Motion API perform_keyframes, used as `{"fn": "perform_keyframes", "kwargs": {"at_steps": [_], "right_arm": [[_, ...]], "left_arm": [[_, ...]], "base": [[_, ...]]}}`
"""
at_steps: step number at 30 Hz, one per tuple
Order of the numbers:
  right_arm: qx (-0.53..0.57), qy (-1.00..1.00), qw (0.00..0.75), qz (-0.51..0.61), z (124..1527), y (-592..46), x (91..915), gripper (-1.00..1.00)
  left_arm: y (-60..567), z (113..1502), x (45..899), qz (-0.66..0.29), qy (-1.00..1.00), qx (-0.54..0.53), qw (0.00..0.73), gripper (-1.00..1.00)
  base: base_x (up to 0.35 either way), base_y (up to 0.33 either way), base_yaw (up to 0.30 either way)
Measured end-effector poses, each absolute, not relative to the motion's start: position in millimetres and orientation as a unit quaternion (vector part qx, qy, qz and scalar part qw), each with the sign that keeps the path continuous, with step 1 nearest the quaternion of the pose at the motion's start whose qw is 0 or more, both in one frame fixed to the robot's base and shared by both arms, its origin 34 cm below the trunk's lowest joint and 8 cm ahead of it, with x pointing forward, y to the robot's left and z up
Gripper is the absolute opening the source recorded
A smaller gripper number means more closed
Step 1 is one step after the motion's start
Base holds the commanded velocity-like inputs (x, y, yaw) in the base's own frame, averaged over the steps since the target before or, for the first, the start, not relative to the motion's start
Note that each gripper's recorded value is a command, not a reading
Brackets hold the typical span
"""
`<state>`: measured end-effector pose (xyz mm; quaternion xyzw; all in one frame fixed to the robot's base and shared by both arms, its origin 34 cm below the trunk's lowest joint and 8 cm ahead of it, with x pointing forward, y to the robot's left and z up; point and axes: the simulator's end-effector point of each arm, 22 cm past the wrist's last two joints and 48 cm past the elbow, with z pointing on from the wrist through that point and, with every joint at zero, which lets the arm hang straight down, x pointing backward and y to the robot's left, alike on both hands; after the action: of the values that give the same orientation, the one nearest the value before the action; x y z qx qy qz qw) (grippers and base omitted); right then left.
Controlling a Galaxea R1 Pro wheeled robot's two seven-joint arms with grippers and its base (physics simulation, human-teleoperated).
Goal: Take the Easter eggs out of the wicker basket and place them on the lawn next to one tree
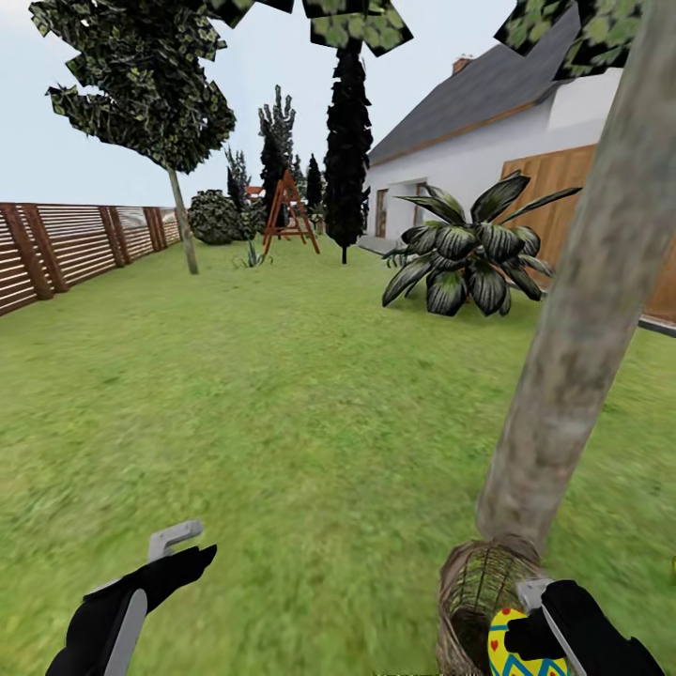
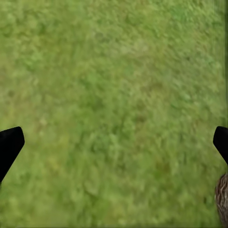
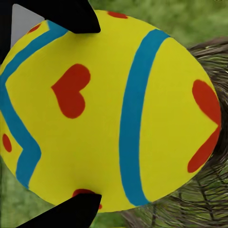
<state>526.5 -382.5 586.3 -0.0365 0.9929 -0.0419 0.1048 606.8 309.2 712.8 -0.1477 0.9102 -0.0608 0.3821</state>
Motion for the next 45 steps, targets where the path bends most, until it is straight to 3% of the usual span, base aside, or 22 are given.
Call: {"fn": "perform_keyframes", "kwargs": {"at_steps": [8, 23, 45], "right_arm": [[-0.037, 0.993, 0.105, -0.043, 586.3, -382.6, 526.3, -1.00], [-0.037, 0.993, 0.102, -0.043, 584.5, -382.7, 525.4, -1.00], [-0.037, 0.994, 0.093, -0.042, 576.9, -382.5, 521.1, -1.00]], "left_arm": [[309.2, 712.8, 606.5, -0.061, 0.910, -0.148, 0.382, 1.00], [310.1, 710.7, 606.0, -0.062, 0.910, -0.151, 0.380, 1.00], [311.0, 701.4, 604.0, -0.058, 0.915, -0.150, 0.371, 1.00]], "base": [[0.061, 0.308, -0.275], [0.265, 0.232, -0.073], [0.081, 0.313, -0.250]]}}
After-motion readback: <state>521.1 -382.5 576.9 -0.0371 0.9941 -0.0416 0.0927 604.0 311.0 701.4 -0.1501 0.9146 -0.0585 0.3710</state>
